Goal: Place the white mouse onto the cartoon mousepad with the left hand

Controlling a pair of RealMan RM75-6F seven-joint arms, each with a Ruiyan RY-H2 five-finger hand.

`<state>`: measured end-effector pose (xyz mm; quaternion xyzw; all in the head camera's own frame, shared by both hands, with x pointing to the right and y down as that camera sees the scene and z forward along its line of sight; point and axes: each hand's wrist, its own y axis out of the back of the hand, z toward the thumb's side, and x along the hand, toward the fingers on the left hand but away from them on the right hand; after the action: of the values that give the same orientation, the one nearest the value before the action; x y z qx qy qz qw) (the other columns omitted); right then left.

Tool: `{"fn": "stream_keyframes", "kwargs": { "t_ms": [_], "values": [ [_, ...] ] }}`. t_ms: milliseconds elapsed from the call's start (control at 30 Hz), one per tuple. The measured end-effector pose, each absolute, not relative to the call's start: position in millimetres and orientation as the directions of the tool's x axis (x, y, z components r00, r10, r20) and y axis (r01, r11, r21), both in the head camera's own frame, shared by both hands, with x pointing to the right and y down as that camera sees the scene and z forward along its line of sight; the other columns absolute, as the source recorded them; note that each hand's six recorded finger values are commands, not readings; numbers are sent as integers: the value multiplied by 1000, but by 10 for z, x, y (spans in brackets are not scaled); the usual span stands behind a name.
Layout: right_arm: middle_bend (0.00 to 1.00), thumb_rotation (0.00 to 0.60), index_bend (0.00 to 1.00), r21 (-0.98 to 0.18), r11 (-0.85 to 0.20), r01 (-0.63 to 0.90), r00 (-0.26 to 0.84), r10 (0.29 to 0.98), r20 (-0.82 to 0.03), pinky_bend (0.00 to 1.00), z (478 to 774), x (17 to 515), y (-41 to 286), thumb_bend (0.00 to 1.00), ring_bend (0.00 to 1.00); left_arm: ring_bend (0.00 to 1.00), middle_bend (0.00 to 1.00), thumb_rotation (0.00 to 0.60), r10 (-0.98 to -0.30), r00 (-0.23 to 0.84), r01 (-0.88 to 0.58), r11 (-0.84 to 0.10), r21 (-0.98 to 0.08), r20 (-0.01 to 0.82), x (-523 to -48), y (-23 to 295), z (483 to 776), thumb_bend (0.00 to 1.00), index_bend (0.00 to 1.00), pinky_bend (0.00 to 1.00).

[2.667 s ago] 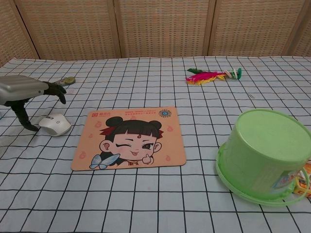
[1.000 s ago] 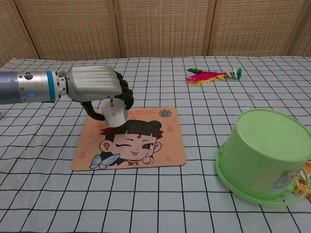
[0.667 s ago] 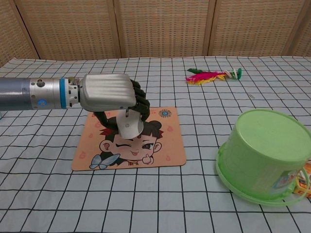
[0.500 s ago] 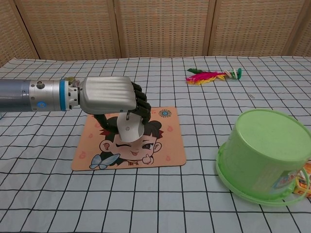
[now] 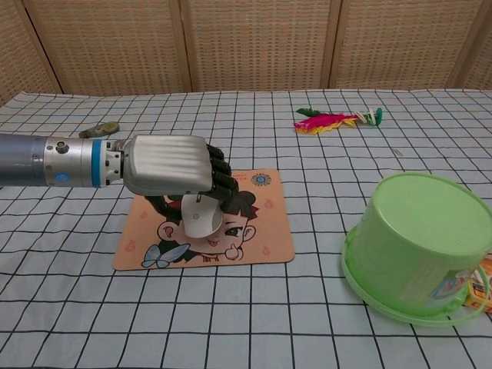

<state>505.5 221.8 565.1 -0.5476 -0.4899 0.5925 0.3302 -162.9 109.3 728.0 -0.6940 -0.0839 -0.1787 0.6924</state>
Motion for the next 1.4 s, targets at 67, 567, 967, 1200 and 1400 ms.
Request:
{"fn": "stream_keyframes", "kwargs": {
  "t_ms": [67,567,967,1200,1400],
  "values": [
    [0,600,123,-942,-304,144,-181,928,-327,0,5657,5050,2219,76,0,256,247,600,-132,919,371,-26,-928,371,-1636,1096,7296,381,500,315],
    [0,600,123,-942,-306,138,-175,929,-327,0,5670,5020,2224,75,0,7,0,600,-173,909,377,-40,-925,378,-1705,1082,7335,257,184,143],
    [0,600,123,-943,-300,145,-156,934,-321,0,5641,4967,2235,76,0,0,0,600,-212,921,328,-24,-944,325,-1885,1020,7180,205,154,130],
    [0,600,123,-940,-305,153,-134,936,-326,0,5637,4915,2246,76,0,0,0,600,-400,891,195,-91,-977,215,-2259,963,6963,204,151,119],
    [0,600,123,-934,-320,156,-100,936,-338,0,5649,4834,2263,75,0,0,0,600,-570,799,116,-169,-979,193,-2675,1157,6865,184,144,30]
  ]
}}
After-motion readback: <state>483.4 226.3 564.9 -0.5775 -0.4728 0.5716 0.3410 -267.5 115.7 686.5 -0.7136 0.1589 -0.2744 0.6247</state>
